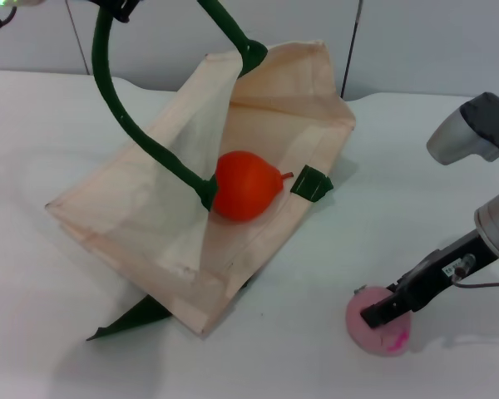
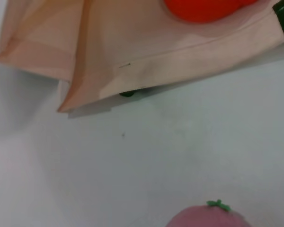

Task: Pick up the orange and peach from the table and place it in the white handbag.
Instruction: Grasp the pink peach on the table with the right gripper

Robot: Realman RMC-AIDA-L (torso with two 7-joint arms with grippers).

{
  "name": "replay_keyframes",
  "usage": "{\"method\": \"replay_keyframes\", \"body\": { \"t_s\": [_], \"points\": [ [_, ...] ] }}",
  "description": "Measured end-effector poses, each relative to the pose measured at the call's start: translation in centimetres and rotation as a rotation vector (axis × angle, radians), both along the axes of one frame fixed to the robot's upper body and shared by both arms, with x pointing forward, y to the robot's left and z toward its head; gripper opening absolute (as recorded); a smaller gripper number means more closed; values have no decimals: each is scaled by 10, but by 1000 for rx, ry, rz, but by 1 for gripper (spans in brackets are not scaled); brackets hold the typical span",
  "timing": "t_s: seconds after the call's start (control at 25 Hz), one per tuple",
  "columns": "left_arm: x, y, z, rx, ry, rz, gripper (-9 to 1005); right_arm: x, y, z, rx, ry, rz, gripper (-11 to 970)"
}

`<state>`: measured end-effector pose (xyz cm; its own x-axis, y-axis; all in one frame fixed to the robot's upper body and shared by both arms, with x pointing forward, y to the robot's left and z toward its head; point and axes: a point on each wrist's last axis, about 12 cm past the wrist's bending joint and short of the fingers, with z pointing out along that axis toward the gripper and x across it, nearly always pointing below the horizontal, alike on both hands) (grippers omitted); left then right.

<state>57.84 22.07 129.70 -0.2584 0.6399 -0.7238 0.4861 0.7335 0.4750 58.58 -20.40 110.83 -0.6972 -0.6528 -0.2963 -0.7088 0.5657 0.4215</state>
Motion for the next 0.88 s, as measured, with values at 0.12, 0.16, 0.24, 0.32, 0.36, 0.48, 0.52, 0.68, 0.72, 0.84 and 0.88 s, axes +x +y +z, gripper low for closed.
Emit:
{"method": "replay_keyframes", "body": {
  "t_s": [0.12, 0.16, 0.24, 0.32, 0.36, 0.48, 0.52, 0.68, 0.72, 0.84, 0.88],
  "points": [
    [0, 0, 0, 0, 0, 0, 118, 1, 0, 1, 4, -4, -2, 604],
    [0, 0, 0, 0, 0, 0, 118, 1, 0, 1, 5, -4, -3, 600],
    [0, 0, 0, 0, 0, 1, 118, 1, 0, 1, 6, -6, -3, 591],
    [0, 0, 0, -1, 1, 1, 120, 1, 0, 1, 7, -7, -3, 581],
    [0, 0, 0, -1, 1, 1, 121, 1, 0, 1, 7, -7, -3, 576],
    [0, 0, 0, -2, 1, 0, 124, 1, 0, 1, 6, -7, -3, 559],
    [0, 0, -1, -2, 2, 0, 125, 1, 0, 1, 4, -7, -3, 553],
    [0, 0, -1, -1, 4, 0, 129, 0, -1, 0, 3, -6, -6, 554],
    [0, 0, -1, -1, 5, 0, 130, 0, -1, 0, 3, -6, -6, 554],
    [1, 0, -3, 0, 10, 2, 133, 1, -1, 1, 5, -14, -7, 543],
    [1, 1, -3, 1, 11, 2, 134, 3, 0, 5, 8, -32, -7, 540]
  ]
}}
